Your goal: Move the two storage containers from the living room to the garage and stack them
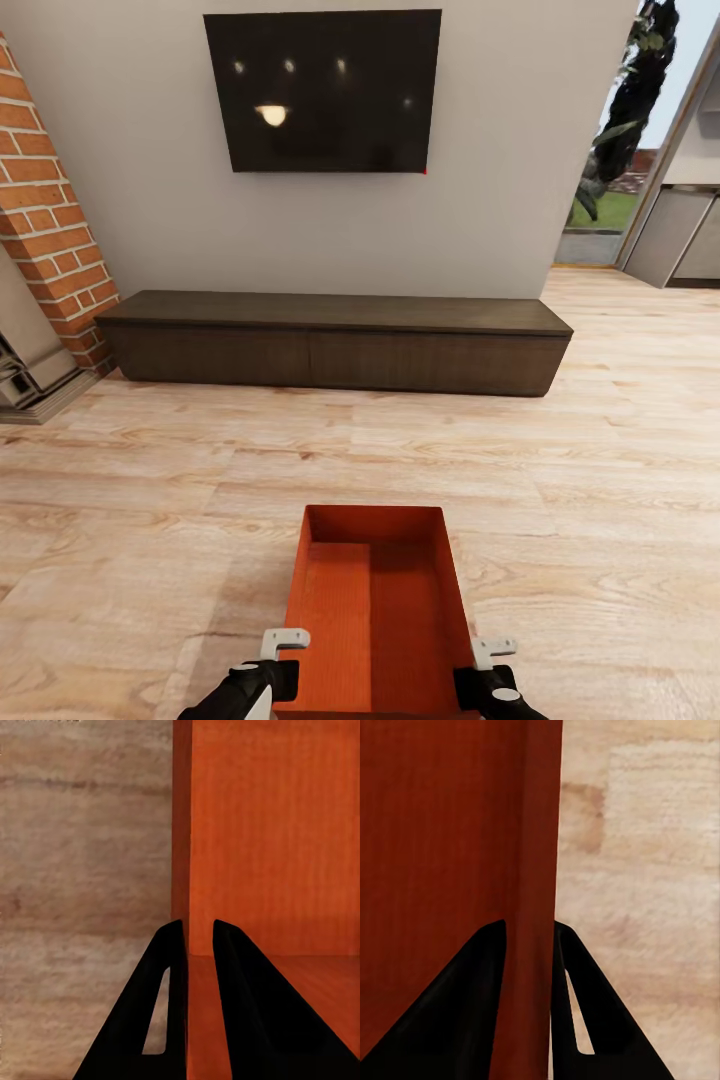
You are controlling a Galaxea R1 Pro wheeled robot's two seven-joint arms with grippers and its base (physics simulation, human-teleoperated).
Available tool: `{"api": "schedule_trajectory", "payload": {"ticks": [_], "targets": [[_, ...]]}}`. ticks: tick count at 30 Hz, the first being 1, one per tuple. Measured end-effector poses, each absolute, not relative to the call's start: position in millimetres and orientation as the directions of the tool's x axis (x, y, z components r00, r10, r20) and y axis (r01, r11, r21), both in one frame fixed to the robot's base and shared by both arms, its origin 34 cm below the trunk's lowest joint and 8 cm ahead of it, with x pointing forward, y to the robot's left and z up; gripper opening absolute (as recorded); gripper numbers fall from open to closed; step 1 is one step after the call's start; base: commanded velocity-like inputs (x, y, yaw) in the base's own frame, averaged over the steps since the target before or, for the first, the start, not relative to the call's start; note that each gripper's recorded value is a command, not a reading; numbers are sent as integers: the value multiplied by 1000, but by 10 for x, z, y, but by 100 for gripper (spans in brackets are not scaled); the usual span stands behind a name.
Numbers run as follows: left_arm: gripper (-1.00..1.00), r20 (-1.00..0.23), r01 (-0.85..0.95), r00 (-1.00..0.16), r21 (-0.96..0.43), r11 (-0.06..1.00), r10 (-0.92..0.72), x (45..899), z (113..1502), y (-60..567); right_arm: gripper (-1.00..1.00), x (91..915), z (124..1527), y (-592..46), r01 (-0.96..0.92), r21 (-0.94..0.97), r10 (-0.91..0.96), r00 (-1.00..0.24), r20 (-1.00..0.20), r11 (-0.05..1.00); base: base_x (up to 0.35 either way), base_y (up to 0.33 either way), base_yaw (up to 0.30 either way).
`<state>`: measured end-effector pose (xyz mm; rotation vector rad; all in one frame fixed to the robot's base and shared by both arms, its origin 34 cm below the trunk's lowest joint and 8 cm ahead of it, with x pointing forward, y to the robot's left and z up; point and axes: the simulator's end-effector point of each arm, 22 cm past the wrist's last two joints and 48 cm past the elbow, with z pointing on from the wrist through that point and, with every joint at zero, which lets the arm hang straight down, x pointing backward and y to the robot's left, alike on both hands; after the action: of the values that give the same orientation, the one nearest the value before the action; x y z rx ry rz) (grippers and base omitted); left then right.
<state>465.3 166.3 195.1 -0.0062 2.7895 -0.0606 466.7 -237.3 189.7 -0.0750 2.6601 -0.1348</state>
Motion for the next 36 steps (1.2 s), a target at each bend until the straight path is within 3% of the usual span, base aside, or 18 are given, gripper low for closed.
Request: {"api": "schedule_trajectory", "payload": {"ticks": [36], "targets": [[-100,-337,11,-942,-51,999,-7,4841,2727,1661,-100,4866,2677,-2370,-33,-108,-79,-886,-456,994,0,0,0]]}}
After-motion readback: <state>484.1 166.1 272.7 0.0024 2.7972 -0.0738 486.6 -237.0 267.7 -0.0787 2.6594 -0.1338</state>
